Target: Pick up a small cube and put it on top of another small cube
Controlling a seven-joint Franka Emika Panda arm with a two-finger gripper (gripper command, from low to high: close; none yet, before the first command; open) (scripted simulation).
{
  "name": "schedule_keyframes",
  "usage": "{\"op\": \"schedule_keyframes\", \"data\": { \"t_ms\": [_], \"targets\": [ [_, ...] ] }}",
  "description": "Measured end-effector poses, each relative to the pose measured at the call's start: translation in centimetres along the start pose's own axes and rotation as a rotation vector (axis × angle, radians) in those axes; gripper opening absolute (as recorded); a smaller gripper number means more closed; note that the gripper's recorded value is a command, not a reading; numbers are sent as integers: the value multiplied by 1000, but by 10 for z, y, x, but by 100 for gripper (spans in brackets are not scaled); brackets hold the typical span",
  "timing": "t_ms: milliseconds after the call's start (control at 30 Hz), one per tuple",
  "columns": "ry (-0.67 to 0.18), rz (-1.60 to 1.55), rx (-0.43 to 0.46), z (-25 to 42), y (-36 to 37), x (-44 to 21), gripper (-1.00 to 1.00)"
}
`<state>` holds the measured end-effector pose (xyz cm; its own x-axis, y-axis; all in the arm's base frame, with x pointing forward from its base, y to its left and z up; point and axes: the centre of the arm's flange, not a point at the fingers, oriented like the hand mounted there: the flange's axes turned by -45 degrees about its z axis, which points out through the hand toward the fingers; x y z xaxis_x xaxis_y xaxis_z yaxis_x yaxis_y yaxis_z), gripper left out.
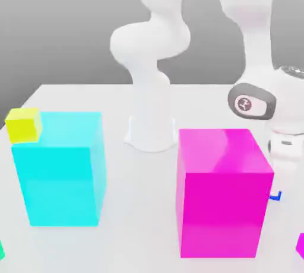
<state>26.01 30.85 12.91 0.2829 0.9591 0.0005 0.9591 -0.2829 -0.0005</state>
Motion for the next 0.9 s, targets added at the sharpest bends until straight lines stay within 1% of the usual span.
{"op": "schedule_keyframes", "data": {
  "t_ms": [200, 400, 467, 600, 767, 900],
  "targets": [
    [-1, 0, 0, -1, 0, 0, -100],
    [-2, -1, -1, -56, 0, 1, -100],
    [-26, -16, -15, -71, 5, 9, -100],
    [-88, -12, -69, -104, 43, 20, -100],
    [-185, 22, -169, -155, 97, 19, -100],
    [-266, 78, -256, -201, 144, 4, -100]
  ]
}}
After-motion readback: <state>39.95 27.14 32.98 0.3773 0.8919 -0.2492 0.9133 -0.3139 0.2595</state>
